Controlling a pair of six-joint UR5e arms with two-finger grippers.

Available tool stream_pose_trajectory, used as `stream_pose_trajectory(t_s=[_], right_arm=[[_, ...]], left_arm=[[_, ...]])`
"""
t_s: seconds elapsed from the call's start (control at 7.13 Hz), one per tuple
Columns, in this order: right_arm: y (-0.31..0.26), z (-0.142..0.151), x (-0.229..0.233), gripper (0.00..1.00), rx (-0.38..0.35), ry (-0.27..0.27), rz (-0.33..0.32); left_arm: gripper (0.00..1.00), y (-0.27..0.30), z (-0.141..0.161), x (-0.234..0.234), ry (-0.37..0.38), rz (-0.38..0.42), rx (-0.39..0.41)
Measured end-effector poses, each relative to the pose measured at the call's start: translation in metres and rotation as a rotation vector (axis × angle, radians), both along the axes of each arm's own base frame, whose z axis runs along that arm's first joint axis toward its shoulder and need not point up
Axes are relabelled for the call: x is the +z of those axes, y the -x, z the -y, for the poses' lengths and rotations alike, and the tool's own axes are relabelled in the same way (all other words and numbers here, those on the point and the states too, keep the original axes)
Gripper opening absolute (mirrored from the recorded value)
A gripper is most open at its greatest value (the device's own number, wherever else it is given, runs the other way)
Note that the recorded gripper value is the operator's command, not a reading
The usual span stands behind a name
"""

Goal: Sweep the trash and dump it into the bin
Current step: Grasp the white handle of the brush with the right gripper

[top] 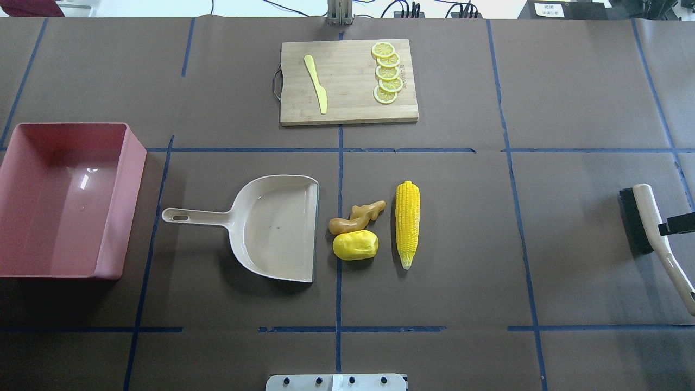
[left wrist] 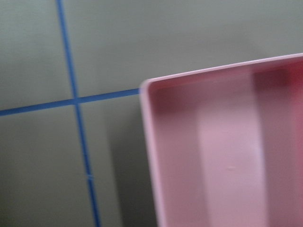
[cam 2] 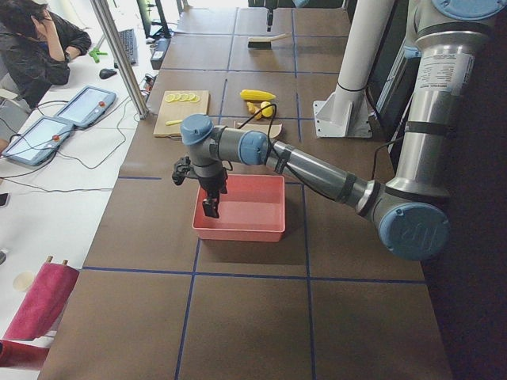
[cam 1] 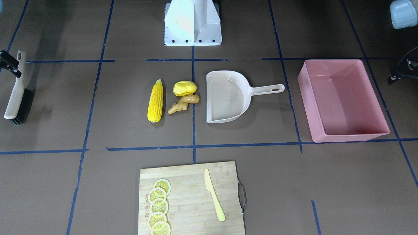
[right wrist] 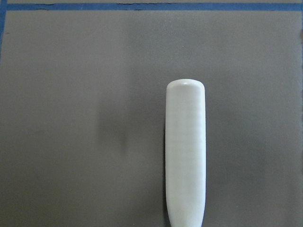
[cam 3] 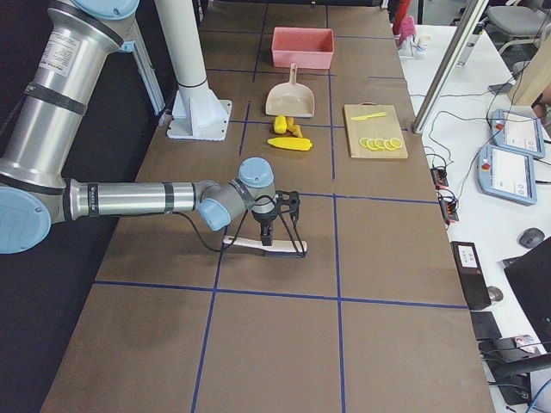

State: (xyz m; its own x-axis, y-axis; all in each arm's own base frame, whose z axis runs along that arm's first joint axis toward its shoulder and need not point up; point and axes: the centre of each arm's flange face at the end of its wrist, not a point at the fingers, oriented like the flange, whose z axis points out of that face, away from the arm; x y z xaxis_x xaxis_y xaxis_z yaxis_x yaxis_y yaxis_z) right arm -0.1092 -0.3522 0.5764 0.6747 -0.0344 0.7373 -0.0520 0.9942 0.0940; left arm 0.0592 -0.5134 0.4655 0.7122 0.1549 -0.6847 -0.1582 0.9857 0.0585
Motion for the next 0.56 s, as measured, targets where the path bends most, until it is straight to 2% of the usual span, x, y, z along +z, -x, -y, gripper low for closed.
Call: stream_pose_trajectory(t_s=[0.14, 0.56], right_arm=[[0.001, 0.000, 0.000, 0.99, -0.002, 0.000, 0.000], [0.017, -0.007, 0.013, 0.98, -0.012, 0.011, -0.021]], left_arm=[[1.00, -0.006, -0.005, -0.011, 0.004, 0.001, 0.003], [1.00, -0.008, -0.012, 0.008, 0.045, 0.014, 0.010]])
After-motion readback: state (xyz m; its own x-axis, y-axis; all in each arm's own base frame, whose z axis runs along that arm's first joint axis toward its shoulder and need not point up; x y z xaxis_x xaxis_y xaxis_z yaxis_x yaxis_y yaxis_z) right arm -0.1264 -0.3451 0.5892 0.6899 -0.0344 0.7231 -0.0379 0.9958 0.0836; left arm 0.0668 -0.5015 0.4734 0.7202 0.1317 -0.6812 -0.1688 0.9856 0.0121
